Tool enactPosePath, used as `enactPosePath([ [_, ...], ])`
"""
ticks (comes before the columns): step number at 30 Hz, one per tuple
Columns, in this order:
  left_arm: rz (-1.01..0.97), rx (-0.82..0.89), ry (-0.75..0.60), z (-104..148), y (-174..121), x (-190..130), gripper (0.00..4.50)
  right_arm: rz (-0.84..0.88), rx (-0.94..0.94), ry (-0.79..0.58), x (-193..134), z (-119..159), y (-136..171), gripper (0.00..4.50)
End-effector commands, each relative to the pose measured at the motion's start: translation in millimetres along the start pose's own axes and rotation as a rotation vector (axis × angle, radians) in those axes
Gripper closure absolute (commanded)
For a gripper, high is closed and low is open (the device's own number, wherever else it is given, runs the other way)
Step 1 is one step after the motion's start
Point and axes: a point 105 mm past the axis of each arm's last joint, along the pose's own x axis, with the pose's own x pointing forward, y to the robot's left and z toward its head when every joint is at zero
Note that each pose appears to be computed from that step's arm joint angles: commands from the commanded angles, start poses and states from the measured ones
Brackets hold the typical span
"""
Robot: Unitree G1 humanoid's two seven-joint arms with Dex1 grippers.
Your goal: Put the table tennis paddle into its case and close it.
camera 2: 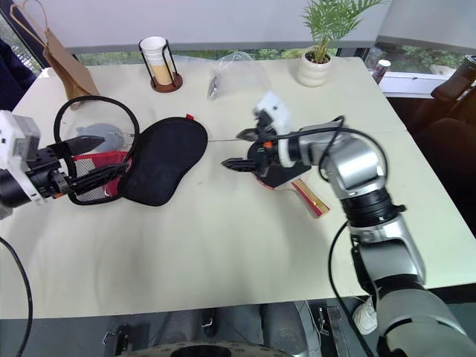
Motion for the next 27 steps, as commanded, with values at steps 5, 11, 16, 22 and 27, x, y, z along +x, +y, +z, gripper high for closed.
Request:
enactPosePath([
  [5, 0.116, 0.061, -0.010, 10.1, 19.2, -27.7, 0.00, -0.018, 0.059, 0.030, 47.9, 5.3, 9.0, 0.09],
  [11, 0.156, 0.059, -0.005, 11.4, 34.6, -38.5, 0.00, 0.025, 0.097, 0.119, 76.9, -12.7, 29.5, 0.09],
  [16, 0.174, 0.062, 0.001, 10.8, 45.7, -40.9, 0.00, 0.035, 0.162, 0.152, 102.0, -20.8, 44.7, 0.09],
  [22, 0.166, 0.069, 0.002, 11.6, 48.1, -37.2, 0.00, 0.015, 0.228, 0.181, 124.5, -26.7, 50.9, 0.09],
  [27, 0.168, 0.075, 0.004, 13.2, 47.5, -37.6, 0.00, -0.028, 0.287, 0.173, 138.7, -23.1, 48.1, 0.09],
])
